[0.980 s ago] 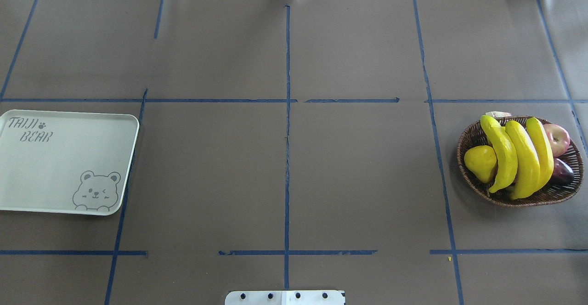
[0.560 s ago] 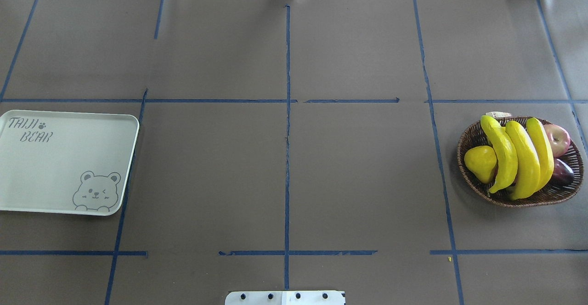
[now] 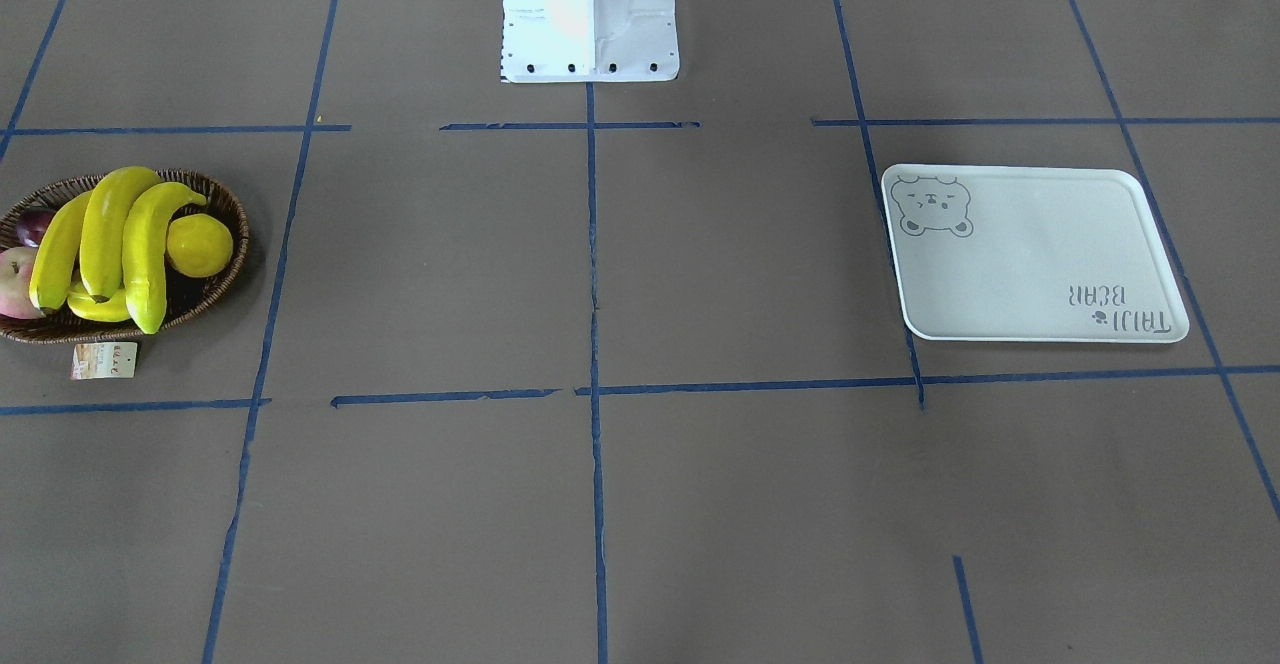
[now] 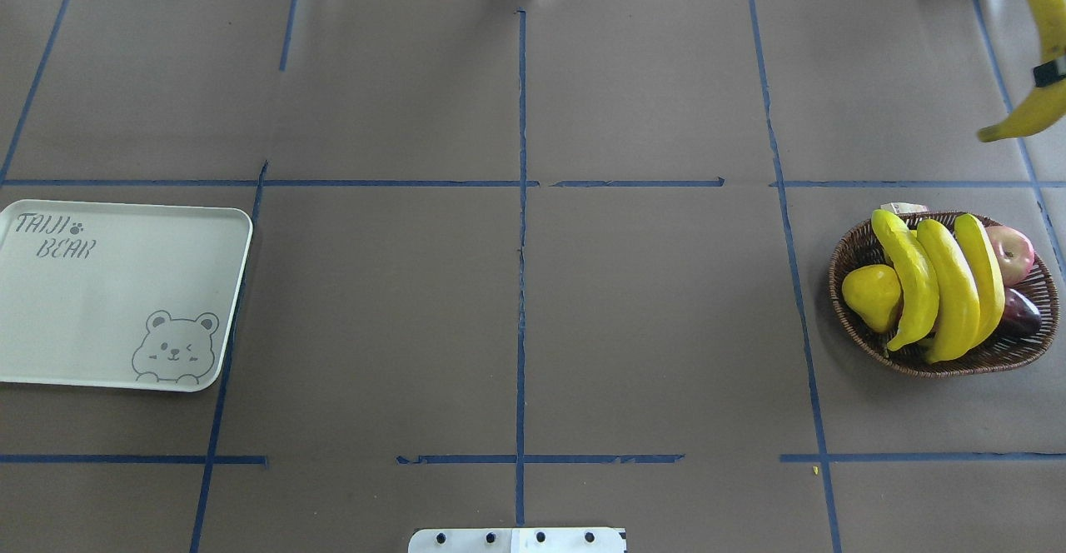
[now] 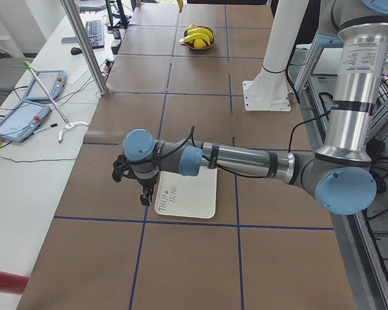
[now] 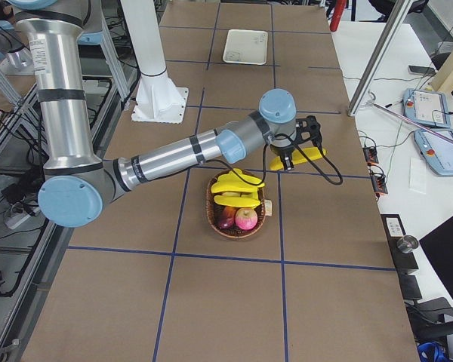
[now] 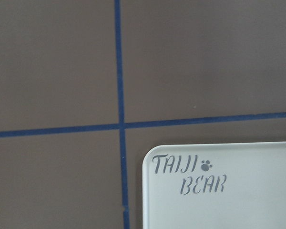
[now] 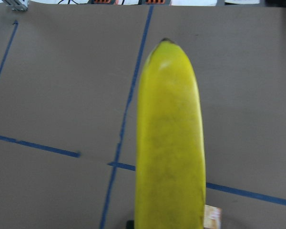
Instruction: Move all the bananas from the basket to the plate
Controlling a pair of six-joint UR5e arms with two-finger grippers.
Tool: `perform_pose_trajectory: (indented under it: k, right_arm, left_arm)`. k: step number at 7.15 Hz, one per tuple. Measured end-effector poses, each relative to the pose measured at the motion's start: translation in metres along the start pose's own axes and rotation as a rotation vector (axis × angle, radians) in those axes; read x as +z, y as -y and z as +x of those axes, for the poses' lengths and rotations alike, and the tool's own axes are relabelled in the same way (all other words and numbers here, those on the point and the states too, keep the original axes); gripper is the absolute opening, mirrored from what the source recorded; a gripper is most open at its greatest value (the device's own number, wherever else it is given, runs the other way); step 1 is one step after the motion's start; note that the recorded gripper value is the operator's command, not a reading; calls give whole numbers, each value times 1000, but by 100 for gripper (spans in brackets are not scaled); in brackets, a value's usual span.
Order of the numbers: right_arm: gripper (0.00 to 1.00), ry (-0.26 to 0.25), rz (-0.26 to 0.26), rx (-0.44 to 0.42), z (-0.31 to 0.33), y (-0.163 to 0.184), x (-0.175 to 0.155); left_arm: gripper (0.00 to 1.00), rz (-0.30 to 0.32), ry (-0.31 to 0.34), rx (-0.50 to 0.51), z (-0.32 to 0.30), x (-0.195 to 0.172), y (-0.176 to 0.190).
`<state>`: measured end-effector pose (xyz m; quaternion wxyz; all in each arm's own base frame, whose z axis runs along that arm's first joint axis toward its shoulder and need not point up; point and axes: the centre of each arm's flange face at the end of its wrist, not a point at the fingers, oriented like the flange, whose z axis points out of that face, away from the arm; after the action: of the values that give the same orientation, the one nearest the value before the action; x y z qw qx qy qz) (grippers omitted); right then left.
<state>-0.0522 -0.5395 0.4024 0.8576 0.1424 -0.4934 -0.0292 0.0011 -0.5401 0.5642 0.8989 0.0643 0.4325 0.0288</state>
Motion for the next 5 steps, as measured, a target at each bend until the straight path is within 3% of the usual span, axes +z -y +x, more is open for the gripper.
perform_pose_trajectory:
  k: [1,3,5]
  right_arm:
    - [1,42,-33,41,-54,14,24]
    - [1,118,-101,77,-153,11,60]
    - [2,171,-145,67,-244,-9,87]
  left_arm:
    - [100,26,-36,-14,47,23,8]
    - [99,95,-171,-83,144,50,21]
    - [99,95,-324,-172,250,59,33]
